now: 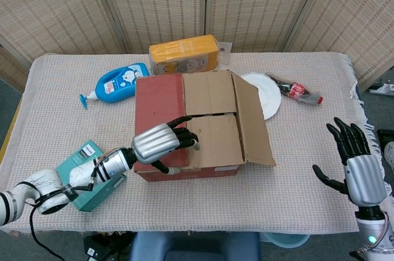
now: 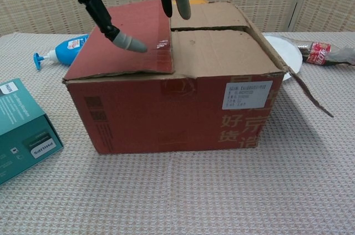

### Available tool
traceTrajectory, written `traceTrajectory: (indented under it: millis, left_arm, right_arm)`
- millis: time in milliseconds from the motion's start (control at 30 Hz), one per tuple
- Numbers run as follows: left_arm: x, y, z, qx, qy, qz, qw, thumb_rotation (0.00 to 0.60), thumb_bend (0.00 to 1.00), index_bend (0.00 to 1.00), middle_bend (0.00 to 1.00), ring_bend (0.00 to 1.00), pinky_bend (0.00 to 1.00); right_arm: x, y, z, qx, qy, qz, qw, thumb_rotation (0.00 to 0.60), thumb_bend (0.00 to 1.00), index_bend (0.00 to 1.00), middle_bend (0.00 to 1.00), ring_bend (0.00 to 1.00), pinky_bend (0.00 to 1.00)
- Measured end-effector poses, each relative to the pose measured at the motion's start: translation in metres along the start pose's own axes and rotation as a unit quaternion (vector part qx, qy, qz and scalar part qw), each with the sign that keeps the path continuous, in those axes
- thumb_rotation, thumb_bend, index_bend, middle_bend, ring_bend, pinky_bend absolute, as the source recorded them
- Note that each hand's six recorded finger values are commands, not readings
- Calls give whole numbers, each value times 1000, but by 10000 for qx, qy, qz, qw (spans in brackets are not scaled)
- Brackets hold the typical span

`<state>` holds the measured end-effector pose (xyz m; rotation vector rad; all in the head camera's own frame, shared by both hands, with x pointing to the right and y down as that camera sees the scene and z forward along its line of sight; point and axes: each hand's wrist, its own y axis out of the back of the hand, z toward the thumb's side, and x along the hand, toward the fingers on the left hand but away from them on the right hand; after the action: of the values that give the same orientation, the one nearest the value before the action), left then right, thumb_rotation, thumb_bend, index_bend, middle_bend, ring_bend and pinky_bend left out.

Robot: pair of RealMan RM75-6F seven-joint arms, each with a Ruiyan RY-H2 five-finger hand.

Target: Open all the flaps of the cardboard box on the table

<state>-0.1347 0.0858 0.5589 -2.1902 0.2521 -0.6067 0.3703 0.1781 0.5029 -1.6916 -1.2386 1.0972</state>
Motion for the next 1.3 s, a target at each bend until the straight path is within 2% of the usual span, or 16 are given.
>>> traceTrajectory:
  millis: [167, 300, 467, 733, 1000, 1300]
  left_arm:
    - [19, -6, 0, 124, 59, -311, 9994, 376, 234, 234, 207, 138, 0]
    - [27, -10, -5, 228, 204, -573, 9979, 329, 223, 232, 197, 126, 0]
    - [29, -12, -12, 321, 418, -778, 9956, 282, 216, 232, 196, 124, 0]
    - [24, -18, -17, 580, 532, -964, 9922, 277, 216, 284, 234, 173, 0]
    - [19, -18, -20, 741, 607, -1003, 9903, 279, 216, 363, 325, 247, 0]
    - [8, 4, -21, 776, 701, -691, 9921, 277, 217, 407, 380, 292, 0]
  right_arm:
    - [-1, -6, -6, -56, -69, 74, 9999, 600, 274, 53, 45, 75, 31]
    - [-2, -9, -13, -109, -142, 120, 9998, 600, 274, 53, 45, 76, 31]
    - [-3, -13, -19, -152, -196, 155, 9996, 600, 275, 53, 45, 76, 31]
    - [-4, -19, -21, -223, -209, 228, 9993, 600, 275, 53, 45, 75, 31]
    - [-4, -19, -23, -252, -221, 217, 9992, 600, 274, 53, 45, 76, 31]
    - [-3, -13, -27, -277, -248, 117, 9992, 600, 274, 53, 45, 75, 31]
